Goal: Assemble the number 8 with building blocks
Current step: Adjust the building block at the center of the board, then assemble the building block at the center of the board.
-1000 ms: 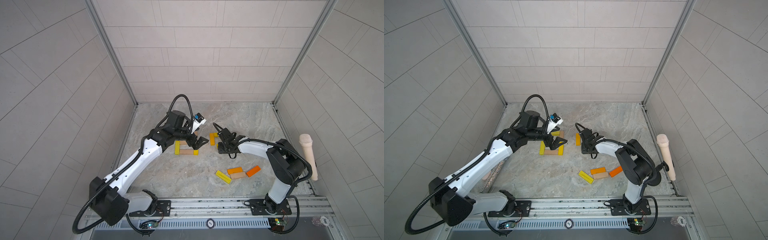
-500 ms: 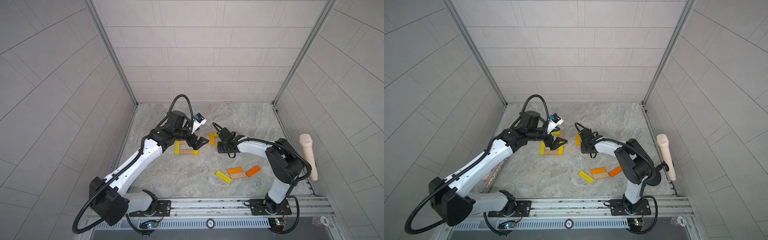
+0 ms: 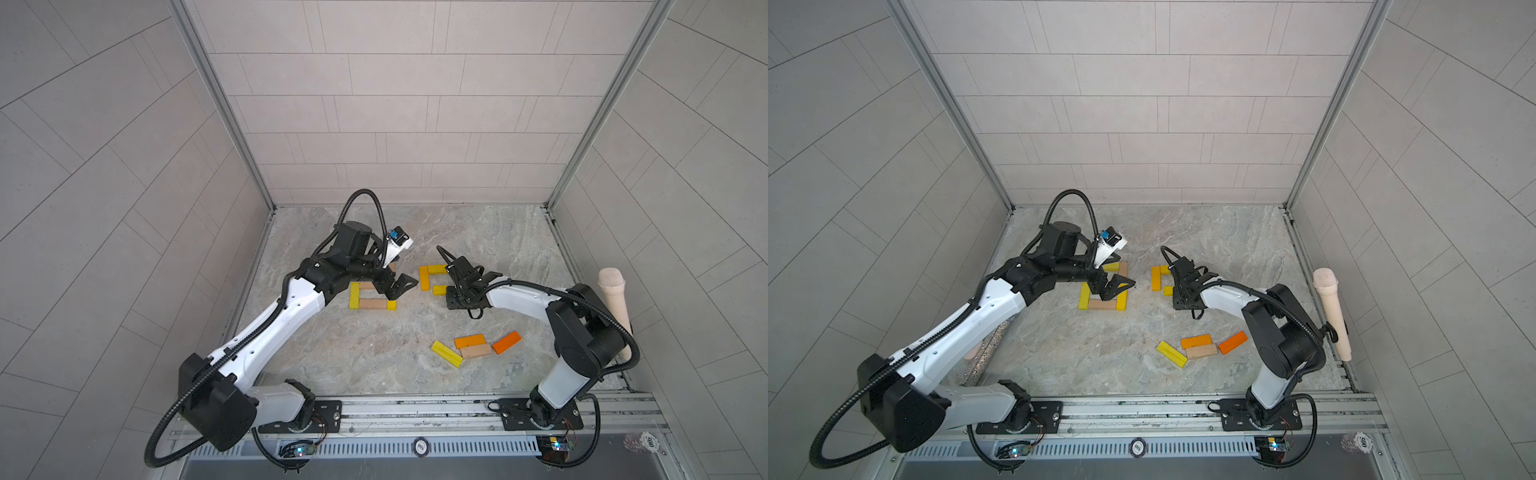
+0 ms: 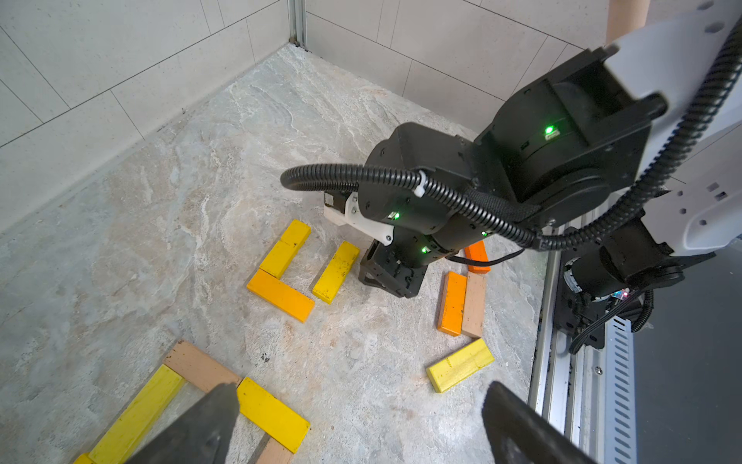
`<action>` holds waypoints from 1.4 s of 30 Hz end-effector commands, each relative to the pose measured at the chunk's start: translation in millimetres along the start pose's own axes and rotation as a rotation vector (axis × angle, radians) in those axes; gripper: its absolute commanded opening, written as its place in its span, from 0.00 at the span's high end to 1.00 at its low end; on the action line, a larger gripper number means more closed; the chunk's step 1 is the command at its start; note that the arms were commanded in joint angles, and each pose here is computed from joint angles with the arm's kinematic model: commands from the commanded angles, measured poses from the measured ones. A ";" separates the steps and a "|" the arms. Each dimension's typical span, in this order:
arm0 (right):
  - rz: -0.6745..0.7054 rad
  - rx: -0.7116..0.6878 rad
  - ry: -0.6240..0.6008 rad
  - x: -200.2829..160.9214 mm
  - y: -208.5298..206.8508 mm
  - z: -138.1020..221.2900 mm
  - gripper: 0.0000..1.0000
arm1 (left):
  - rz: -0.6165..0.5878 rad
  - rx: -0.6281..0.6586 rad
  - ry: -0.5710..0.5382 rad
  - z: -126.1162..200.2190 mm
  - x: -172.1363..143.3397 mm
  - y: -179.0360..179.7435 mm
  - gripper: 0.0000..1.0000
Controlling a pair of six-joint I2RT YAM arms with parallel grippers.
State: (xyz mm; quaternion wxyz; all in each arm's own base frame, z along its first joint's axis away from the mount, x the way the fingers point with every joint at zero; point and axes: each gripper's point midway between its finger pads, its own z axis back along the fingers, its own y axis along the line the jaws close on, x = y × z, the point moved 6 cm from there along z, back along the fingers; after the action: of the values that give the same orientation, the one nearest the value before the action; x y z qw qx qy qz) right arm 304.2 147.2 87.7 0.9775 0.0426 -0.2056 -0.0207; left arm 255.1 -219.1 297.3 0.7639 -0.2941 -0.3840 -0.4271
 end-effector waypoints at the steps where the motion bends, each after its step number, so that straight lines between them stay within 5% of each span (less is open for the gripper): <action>1: 0.040 -0.015 0.005 4.3 -17.7 9.1 0.53 | -0.023 -0.004 -0.017 0.4 5.6 -1.4 0.00; 11: 0.159 0.027 0.026 28.6 -35.0 6.2 0.49 | -0.020 -0.009 -0.009 -2.3 3.8 -1.6 0.00; 42: 0.133 -0.020 0.057 38.8 -39.4 -22.9 0.46 | -0.023 0.000 -0.007 -2.7 3.8 -1.4 0.00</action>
State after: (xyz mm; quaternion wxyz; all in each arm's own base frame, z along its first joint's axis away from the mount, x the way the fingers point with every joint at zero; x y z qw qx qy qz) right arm 344.9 106.5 79.3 0.9824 0.0179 -0.1816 0.0391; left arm 256.0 -221.1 294.2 0.7665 -0.2909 -0.3806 -0.4278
